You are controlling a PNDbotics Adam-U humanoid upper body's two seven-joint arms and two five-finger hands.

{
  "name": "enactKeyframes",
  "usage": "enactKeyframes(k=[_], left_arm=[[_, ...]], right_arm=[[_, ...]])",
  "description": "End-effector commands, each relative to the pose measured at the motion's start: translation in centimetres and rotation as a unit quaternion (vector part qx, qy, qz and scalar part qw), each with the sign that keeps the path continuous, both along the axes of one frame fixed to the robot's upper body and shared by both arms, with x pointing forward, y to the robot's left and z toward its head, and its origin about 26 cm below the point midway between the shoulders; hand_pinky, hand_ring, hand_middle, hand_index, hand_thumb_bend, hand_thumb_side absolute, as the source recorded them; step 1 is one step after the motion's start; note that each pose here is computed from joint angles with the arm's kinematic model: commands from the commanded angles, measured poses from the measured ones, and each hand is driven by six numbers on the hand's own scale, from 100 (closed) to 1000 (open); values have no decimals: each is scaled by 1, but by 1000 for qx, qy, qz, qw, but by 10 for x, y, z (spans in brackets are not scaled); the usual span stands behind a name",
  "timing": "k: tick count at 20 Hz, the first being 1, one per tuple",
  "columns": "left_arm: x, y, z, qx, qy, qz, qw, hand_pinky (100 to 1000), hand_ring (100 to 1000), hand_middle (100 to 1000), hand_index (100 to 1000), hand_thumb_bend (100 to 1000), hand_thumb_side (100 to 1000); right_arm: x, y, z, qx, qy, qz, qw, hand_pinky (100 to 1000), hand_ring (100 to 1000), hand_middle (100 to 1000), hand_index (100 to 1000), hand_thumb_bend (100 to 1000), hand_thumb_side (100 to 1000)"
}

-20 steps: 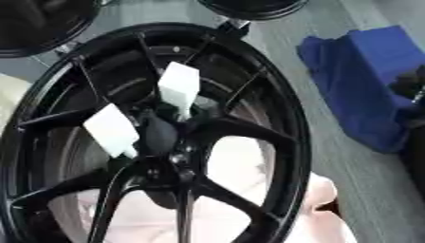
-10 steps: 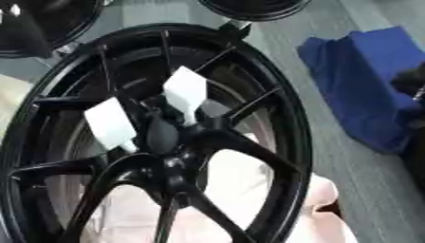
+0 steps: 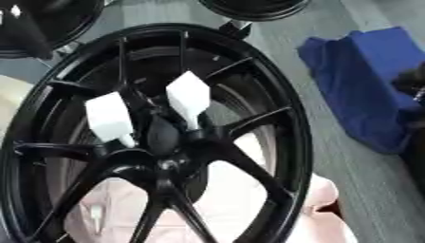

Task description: Pull the pin out of the wheel hub.

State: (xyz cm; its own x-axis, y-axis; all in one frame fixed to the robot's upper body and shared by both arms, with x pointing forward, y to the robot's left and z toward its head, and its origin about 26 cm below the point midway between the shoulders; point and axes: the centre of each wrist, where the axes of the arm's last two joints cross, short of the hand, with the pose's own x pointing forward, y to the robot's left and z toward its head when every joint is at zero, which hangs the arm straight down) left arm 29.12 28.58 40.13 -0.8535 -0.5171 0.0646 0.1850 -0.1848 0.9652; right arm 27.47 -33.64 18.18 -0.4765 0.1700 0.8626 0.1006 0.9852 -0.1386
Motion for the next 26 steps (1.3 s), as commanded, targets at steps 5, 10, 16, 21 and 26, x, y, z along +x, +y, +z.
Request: enactKeyframes(k=[5,10,16,21,26], left_arm=[[-6,6,12,3,-12,18,1000,958,765,735,845,379,557],[-5,6,14,1,-14,26,1000,957,763,733,846,383,552],[-9,2,9,-29,-21,81,996,963,770,735,861,411,531],[-21,-16,3,-52,-39,119,991,965,774,740,871,437,503],[-21,-25,1,-55,-35,123,990,971,787,757,888,485,491]], right_arm=[[-3,-2,9,-16,-12,-3,1000,826,700,613,576,196,515],[-3,-2,8,-16,-12,-4,1000,826,700,613,576,197,515],[-3,-2,8,-15,-11,-6,1000,826,699,613,576,197,517],[-2,-1,8,-15,-10,-4,1000,826,699,613,576,196,518],[-2,-1,8,-15,-9,-3,1000,826,699,613,576,196,519]])
